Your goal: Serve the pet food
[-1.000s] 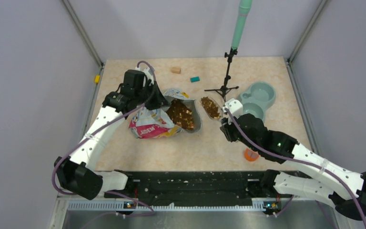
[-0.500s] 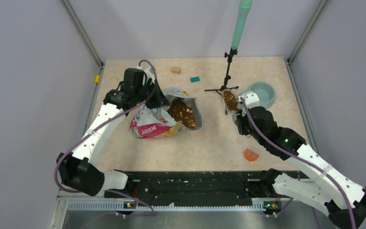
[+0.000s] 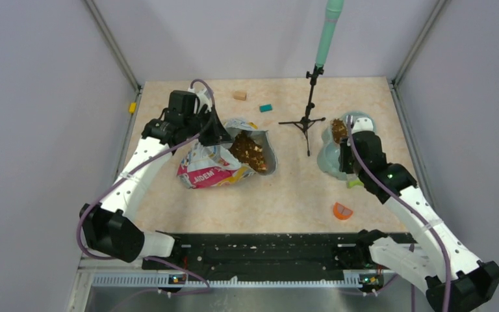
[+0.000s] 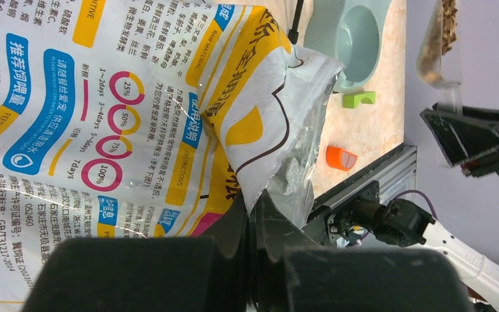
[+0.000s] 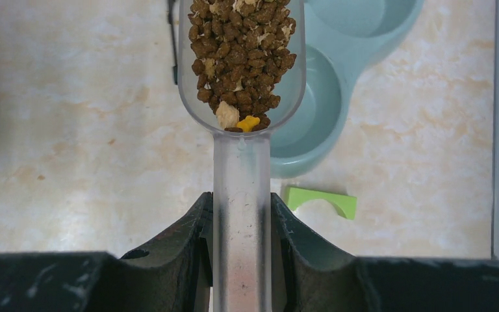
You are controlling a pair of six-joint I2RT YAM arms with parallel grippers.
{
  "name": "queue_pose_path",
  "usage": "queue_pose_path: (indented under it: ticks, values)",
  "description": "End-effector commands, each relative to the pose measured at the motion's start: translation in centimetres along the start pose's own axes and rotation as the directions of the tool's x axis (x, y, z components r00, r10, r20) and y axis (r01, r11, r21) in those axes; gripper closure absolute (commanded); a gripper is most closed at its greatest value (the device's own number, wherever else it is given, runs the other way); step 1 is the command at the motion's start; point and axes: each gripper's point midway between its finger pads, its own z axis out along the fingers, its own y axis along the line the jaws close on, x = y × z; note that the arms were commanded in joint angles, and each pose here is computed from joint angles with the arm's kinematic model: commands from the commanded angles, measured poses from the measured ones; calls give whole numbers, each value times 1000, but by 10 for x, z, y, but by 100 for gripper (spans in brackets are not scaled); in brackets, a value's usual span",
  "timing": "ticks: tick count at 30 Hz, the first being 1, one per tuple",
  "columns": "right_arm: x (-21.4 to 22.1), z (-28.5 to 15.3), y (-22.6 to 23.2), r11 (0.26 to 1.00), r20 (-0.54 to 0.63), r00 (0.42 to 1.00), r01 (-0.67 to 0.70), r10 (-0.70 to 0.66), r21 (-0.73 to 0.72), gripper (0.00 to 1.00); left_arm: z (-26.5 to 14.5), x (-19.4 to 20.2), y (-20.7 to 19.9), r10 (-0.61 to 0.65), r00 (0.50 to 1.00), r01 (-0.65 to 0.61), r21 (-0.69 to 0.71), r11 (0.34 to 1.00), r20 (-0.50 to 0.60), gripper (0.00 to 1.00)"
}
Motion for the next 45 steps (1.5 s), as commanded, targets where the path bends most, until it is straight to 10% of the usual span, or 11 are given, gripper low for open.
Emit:
queue_pose_path:
  ticks: [1, 38, 45]
  values:
    - [-16, 13, -17, 997, 14, 997, -70, 70, 19, 100, -10, -45, -29, 80, 984, -96, 96, 991, 159, 100]
    - [-5, 92, -89, 967, -412, 881, -163, 232, 196, 100, 12, -30, -16, 39, 994, -51, 121, 991, 101, 100]
    - [3, 93, -91, 938, -541, 769, -234, 340, 257, 100, 13, -27, -15, 32, 995, -43, 122, 992, 95, 100]
